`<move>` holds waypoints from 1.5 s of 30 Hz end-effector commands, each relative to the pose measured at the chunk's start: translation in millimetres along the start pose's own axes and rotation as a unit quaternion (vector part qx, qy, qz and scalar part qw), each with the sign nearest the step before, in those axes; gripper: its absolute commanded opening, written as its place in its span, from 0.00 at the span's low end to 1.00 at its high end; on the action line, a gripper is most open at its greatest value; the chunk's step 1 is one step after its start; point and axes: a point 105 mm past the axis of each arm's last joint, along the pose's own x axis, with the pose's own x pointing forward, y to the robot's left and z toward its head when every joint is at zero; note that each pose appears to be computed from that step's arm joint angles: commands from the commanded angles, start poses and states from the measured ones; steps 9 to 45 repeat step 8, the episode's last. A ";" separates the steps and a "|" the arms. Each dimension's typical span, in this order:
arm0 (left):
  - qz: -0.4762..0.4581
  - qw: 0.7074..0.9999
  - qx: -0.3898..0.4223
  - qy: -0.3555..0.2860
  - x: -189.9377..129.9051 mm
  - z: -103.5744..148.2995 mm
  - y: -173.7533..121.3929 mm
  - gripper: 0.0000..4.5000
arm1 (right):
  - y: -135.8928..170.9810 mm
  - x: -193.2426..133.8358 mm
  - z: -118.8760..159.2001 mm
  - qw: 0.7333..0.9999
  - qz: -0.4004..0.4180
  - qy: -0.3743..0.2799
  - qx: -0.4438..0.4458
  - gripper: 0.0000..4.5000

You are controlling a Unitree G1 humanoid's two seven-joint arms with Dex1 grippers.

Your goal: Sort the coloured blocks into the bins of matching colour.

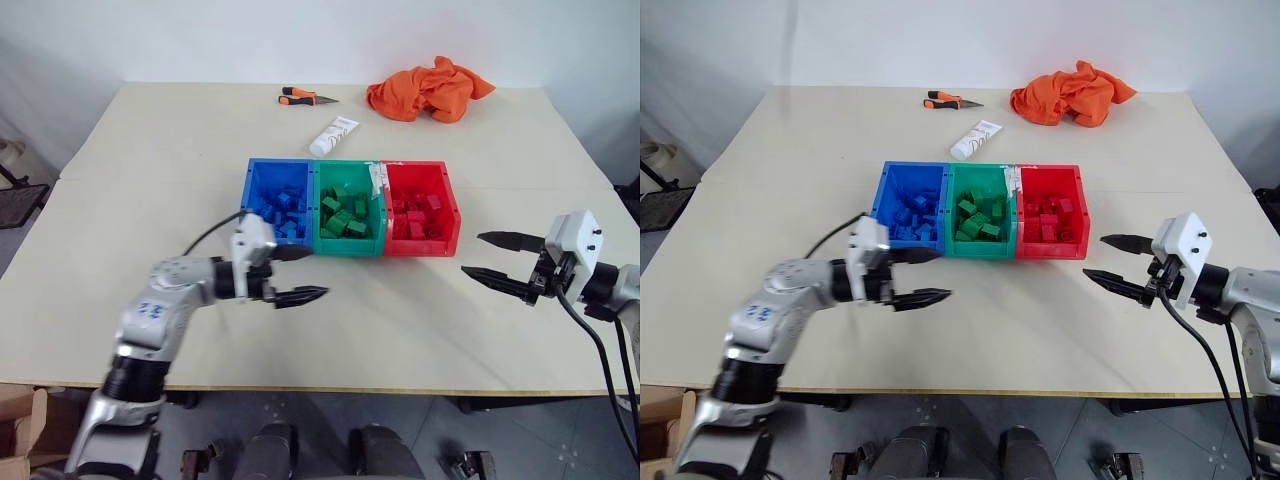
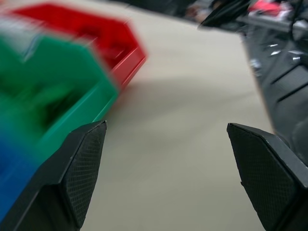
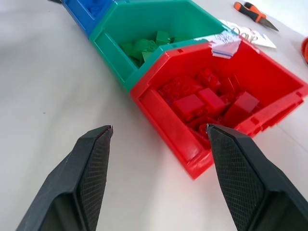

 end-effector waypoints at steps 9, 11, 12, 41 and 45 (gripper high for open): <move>0.103 0.994 0.024 0.005 -61.4 -1.8 37.0 0.94 | -3.2 -2.1 3.6 1.000 0.017 0.006 -0.023 0.72; 0.103 0.994 0.024 0.005 -61.4 -1.8 37.0 0.94 | -3.2 -2.1 3.6 1.000 0.017 0.006 -0.023 0.72; 0.103 0.994 0.024 0.005 -61.4 -1.8 37.0 0.94 | -3.2 -2.1 3.6 1.000 0.017 0.006 -0.023 0.72; 0.103 0.994 0.024 0.005 -61.4 -1.8 37.0 0.94 | -3.2 -2.1 3.6 1.000 0.017 0.006 -0.023 0.72; 0.103 0.994 0.024 0.005 -61.4 -1.8 37.0 0.94 | -3.2 -2.1 3.6 1.000 0.017 0.006 -0.023 0.72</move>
